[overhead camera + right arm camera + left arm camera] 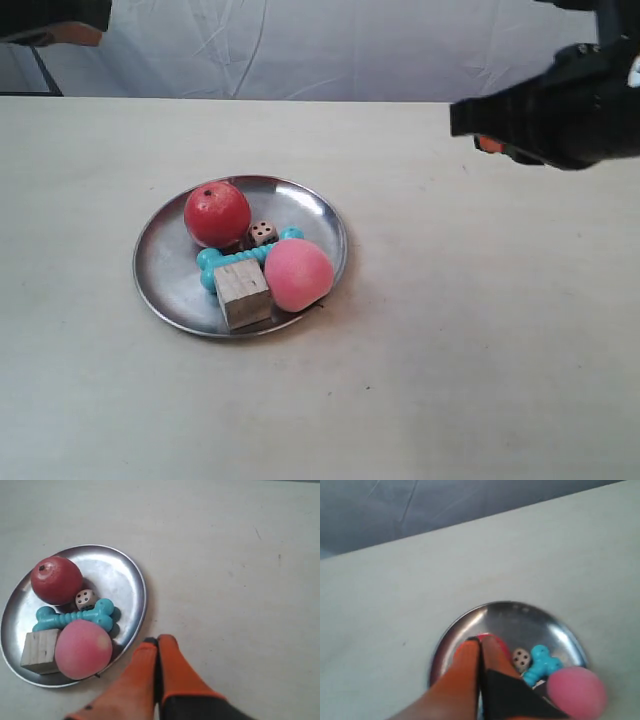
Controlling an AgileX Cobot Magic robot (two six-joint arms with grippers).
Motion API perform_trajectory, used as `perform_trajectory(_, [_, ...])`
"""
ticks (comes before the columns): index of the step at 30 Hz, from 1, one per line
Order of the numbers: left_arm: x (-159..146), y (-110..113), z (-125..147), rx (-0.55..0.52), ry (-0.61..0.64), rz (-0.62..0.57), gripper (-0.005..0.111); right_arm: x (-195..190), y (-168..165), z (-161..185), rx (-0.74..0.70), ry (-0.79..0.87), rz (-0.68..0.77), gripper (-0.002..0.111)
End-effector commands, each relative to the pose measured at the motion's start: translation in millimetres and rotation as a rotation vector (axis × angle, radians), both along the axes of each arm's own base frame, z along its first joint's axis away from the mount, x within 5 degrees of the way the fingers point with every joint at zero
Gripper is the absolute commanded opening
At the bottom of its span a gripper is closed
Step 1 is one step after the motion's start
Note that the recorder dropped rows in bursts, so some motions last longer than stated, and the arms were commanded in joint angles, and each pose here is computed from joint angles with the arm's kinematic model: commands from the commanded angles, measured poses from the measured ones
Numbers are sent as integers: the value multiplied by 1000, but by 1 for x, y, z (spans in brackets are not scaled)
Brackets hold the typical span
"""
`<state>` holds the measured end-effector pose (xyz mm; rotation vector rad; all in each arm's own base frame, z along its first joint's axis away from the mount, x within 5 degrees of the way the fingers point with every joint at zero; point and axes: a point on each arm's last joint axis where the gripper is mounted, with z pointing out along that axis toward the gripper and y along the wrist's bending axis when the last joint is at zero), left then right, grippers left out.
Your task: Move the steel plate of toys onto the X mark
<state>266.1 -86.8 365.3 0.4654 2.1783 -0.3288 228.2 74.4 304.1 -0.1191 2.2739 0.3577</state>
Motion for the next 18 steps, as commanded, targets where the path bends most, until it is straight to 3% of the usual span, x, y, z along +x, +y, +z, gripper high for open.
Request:
perform_trajectory(1, [-50,-3,-25,-60,-150,-29,0,-37,-15,-9,21,-149,-27,0])
perform_trajectory(4, [-68,6,-63,-48,-134,16,0,-60,-22,-18,37,-201,-36,0])
perform_trajectory(7, [-84,9,-108,0,36,-5,0,-75,-24,-29,56,-118,-32,0])
perform_trajectory(10, [-90,9,-117,18,103,-29,0,-76,-24,-30,54,-108,-30,0])
perform_trajectory(14, [-90,9,-117,19,101,-30,0,-77,-24,-29,55,-111,-29,0])
perform_trajectory(18, [-89,9,-117,18,95,-27,0,-110,-44,1,72,-326,-98,0])
